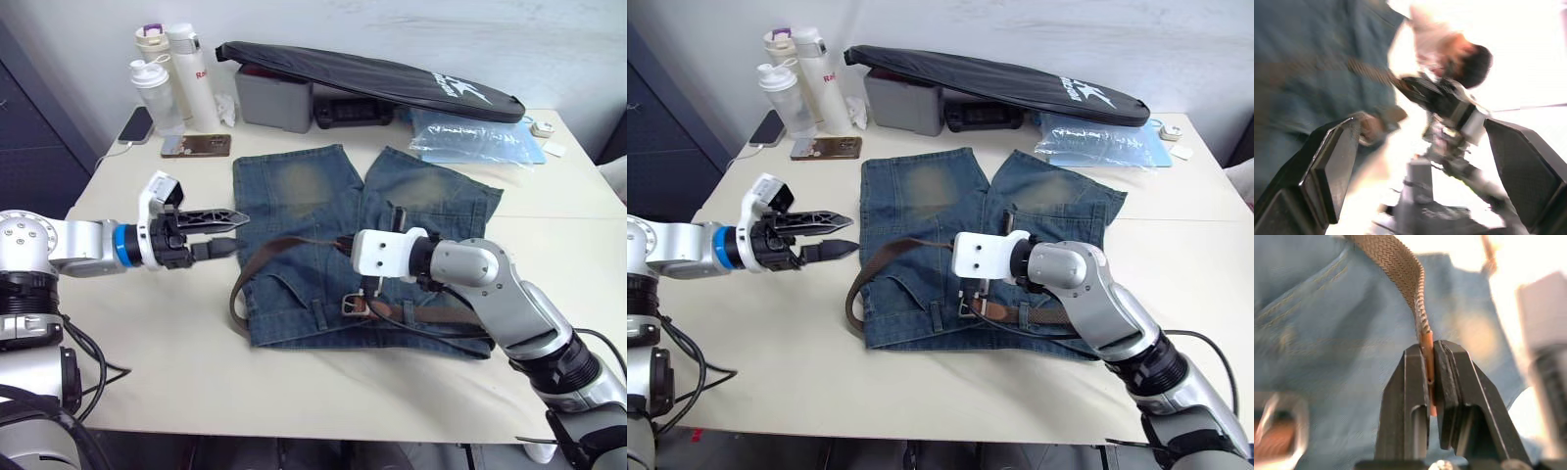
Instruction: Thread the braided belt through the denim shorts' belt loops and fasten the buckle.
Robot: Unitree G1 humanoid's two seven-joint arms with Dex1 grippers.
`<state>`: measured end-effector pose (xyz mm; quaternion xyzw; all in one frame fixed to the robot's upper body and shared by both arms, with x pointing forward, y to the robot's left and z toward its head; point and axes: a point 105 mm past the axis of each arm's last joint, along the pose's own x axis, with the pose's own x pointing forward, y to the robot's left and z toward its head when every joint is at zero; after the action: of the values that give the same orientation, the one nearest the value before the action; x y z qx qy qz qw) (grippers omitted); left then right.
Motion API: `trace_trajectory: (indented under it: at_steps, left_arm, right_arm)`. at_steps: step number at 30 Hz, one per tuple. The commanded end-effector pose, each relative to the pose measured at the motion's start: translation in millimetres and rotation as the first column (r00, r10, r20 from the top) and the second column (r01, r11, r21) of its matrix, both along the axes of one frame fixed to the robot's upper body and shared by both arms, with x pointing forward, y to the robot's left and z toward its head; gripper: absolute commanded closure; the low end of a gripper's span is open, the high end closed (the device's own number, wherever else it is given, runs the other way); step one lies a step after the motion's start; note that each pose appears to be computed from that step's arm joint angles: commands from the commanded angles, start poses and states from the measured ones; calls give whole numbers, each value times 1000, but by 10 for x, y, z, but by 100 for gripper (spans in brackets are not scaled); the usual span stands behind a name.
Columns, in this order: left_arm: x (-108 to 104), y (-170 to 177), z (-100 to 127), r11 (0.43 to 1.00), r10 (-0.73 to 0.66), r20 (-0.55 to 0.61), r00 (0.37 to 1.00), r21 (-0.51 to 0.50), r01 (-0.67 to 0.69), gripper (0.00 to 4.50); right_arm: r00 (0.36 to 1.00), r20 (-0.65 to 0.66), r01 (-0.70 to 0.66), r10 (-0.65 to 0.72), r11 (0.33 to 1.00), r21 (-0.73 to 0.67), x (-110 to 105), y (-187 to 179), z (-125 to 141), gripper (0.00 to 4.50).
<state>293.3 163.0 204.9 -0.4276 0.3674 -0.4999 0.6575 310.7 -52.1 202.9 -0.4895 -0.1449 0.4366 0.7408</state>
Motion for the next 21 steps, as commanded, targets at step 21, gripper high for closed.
trace_trajectory:
  at_steps: [21]
  left_arm:
    - [276,-555,21,645,664,-407,627,-112,-756,5]
  right_arm:
    - [956,292,-36,33,999,6,-139,-34,118,450]
